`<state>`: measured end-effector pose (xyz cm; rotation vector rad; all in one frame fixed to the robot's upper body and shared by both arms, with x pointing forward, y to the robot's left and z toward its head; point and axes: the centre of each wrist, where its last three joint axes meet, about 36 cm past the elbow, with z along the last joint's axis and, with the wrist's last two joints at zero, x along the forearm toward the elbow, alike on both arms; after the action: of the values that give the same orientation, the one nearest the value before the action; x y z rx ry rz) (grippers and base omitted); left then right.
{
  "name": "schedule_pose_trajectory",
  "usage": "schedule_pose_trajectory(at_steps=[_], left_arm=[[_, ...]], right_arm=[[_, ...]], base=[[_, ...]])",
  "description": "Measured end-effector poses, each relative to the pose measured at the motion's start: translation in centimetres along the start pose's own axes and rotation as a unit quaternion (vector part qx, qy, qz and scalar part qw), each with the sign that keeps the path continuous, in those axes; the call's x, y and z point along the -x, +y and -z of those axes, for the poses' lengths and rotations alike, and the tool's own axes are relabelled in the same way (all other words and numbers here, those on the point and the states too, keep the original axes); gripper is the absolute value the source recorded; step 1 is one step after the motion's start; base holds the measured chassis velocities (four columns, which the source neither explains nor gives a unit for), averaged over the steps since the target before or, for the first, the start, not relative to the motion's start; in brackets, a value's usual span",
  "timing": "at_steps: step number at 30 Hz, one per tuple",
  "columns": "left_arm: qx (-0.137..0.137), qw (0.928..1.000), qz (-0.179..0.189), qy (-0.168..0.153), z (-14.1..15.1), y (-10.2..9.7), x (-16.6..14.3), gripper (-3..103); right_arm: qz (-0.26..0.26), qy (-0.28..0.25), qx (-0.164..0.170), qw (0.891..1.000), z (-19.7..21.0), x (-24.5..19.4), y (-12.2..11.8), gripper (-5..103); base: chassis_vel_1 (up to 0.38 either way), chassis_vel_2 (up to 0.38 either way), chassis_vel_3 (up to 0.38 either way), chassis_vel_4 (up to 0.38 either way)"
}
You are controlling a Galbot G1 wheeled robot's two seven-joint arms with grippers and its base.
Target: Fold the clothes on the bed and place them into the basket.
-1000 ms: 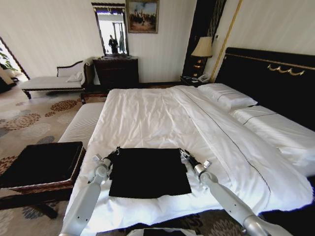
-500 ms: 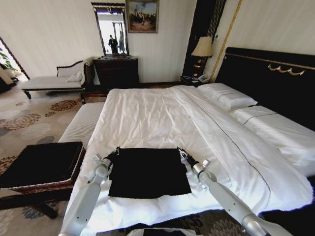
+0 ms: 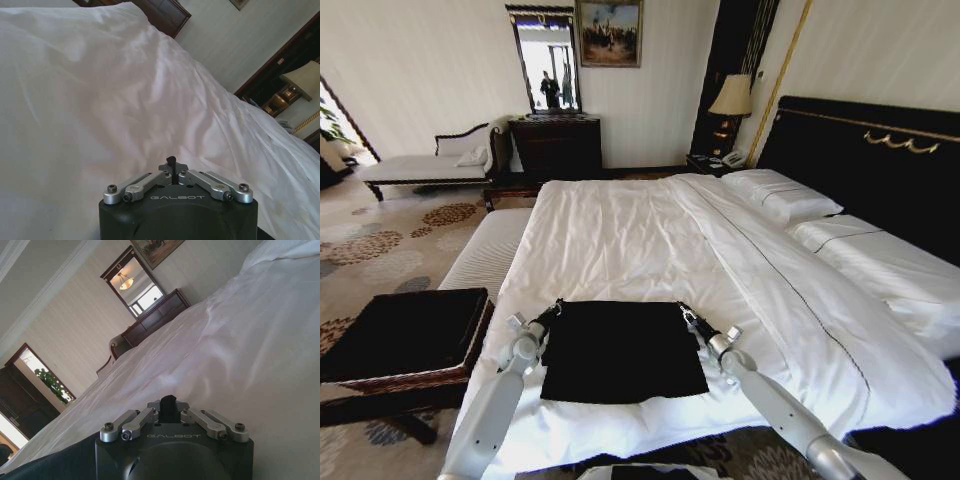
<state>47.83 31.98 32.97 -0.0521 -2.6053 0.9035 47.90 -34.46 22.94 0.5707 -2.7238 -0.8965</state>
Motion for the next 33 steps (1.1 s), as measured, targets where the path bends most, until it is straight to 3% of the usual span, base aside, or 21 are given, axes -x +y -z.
schedule_pose_trajectory(at_steps=[6,17,22,25,33], left_arm=[[-0.002,1.0000,0.002,0.003,-0.2,0.2,0.2,1],[-0.014,0.9999,-0.007,-0.003,0.0,-0.1,0.4,1],[-0.042,0.9984,-0.031,-0.022,0.9,-1.0,-0.4,1],[-0.067,0.9955,-0.052,-0.041,2.0,-1.8,-1.5,1],[-0.088,0.9891,-0.092,-0.074,5.2,-3.6,-4.2,1]], right_arm=[[0.020,0.002,-0.007,1.000,-0.2,0.0,0.0,1],[0.061,-0.021,-0.018,0.998,0.3,0.2,0.0,0],[0.076,-0.071,-0.003,0.995,1.4,0.3,1.2,0],[0.093,-0.122,0.018,0.988,3.0,-0.1,3.0,0],[0.128,-0.174,0.015,0.976,6.8,-1.9,5.6,0]], base=[[0.000,0.000,0.000,0.000],[0.000,0.000,0.000,0.000],[0.000,0.000,0.000,0.000],[0.000,0.000,0.000,0.000],[0.000,0.000,0.000,0.000]])
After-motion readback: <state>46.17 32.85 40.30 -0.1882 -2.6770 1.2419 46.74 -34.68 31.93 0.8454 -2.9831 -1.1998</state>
